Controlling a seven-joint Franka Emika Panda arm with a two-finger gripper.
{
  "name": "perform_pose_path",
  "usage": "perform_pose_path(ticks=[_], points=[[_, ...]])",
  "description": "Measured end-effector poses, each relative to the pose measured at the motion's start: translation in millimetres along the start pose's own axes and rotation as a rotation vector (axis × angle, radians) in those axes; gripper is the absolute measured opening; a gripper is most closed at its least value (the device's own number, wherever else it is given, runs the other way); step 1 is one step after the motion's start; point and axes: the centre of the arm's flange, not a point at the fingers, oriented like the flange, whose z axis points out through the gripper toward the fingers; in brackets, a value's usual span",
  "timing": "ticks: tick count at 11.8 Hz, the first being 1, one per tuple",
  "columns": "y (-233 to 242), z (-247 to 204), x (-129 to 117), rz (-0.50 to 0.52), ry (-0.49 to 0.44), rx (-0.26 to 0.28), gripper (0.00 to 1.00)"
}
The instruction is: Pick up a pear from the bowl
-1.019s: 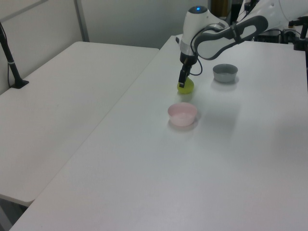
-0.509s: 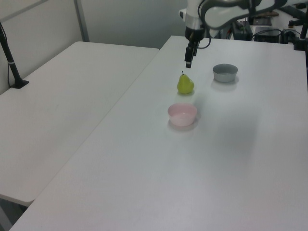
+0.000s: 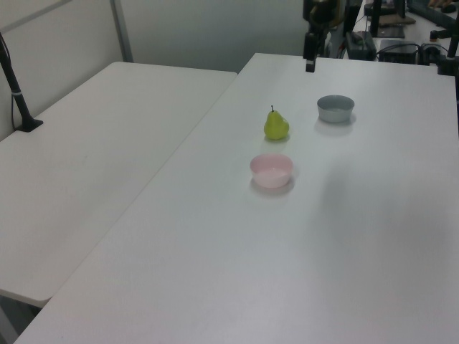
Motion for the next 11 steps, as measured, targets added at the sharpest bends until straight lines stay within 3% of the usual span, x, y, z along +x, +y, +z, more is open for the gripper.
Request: perform_pose_path(ticks=[2,4,11], points=[[4,-15,-19,0.01,-0.009,0.006,1.0],[7,-25,-30,0.031,-0.014,0.055,1.0],[12,-20,-35,0.046,-0.041,0.068,1.0]])
